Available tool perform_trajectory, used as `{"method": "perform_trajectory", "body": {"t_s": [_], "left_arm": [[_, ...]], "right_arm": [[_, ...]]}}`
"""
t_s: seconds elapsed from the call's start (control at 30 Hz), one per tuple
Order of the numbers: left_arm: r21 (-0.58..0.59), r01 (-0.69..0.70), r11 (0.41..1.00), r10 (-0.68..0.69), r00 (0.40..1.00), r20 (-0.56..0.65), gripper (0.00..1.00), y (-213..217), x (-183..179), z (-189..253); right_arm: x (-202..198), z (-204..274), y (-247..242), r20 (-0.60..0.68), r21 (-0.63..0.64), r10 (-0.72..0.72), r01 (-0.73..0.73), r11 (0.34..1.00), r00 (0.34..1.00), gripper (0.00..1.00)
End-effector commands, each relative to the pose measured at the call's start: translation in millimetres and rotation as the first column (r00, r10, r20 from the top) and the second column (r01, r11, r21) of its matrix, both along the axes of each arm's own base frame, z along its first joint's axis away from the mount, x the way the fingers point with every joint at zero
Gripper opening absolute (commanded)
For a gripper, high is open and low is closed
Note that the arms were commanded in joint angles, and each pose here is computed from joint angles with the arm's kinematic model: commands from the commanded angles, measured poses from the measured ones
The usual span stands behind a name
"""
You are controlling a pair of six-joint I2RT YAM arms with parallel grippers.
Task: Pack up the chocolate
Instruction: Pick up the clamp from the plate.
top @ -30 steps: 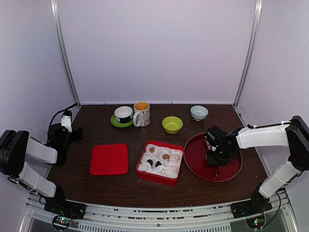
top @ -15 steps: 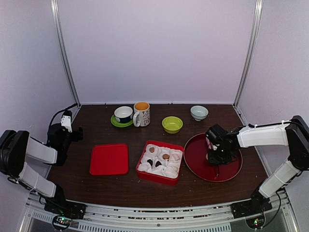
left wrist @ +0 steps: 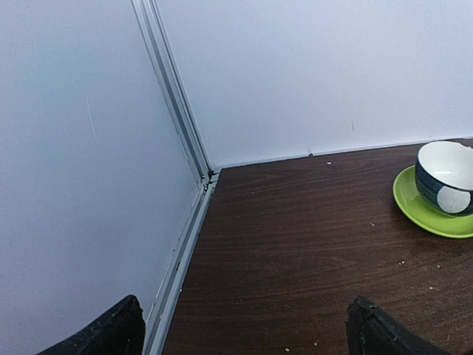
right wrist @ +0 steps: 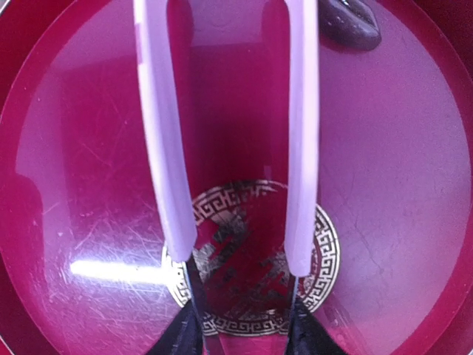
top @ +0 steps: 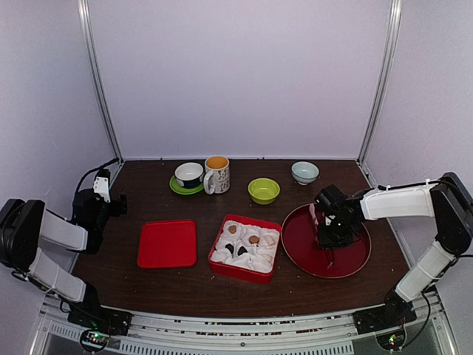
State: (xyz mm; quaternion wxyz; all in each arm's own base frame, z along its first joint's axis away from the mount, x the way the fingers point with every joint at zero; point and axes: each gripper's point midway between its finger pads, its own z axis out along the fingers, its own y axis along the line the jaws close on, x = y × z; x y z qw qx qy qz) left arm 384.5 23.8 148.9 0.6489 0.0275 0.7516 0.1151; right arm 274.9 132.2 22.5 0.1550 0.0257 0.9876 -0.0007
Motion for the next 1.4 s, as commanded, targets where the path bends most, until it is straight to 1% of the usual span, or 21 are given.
{"method": "perform_trajectory", "body": {"t_s": [0.0,0.17,0.27,0.5,0.67,0.77,0.9,1.1,1.23,1.37], "left_arm": [[-0.004,-0.002,1.0,0.002,0.998,0.064,0.98,2,4,16],[-0.004,-0.002,1.0,0.002,0.998,0.063,0.98,2,4,16],[-0.004,-0.002,1.0,0.003,0.998,0.064,0.98,2,4,17],[-0.004,-0.003,1.0,0.003,0.998,0.063,0.98,3,4,16],[-0.004,-0.001,1.0,0.001,0.998,0.063,0.98,2,4,16],[-0.004,-0.003,1.0,0.003,0.998,0.063,0.98,3,4,16],[-0.005,-0.003,1.0,0.003,0.998,0.063,0.98,3,4,16],[-0.003,-0.002,1.0,0.002,0.998,0.064,0.98,2,4,16],[-0.004,-0.003,1.0,0.003,0.998,0.063,0.98,3,4,16],[-0.004,-0.002,1.0,0.002,0.998,0.064,0.98,2,4,17]], "right_arm": [[9,1,1,0.007,0.009,0.0,0.0,1.0,1.0,0.42],[15,1,-5,0.0,0.005,-0.019,0.019,1.0,1.0,0.42],[12,3,-7,0.0,0.008,-0.021,0.021,1.0,1.0,0.4],[-5,11,-9,-0.001,0.051,-0.016,0.016,0.999,1.0,0.32],[-14,12,-12,-0.001,0.065,-0.022,0.022,0.998,1.0,0.23],[-19,16,-13,0.0,0.072,-0.007,0.007,0.997,1.0,0.21],[-25,24,-17,-0.002,0.059,0.003,-0.003,0.998,1.0,0.2],[-31,38,-31,0.013,0.024,-0.025,0.025,0.999,1.0,0.21],[-31,46,-36,0.028,0.033,-0.043,0.042,0.999,0.999,0.22],[-26,52,-36,0.04,0.056,-0.047,0.045,0.997,0.998,0.25]]}}
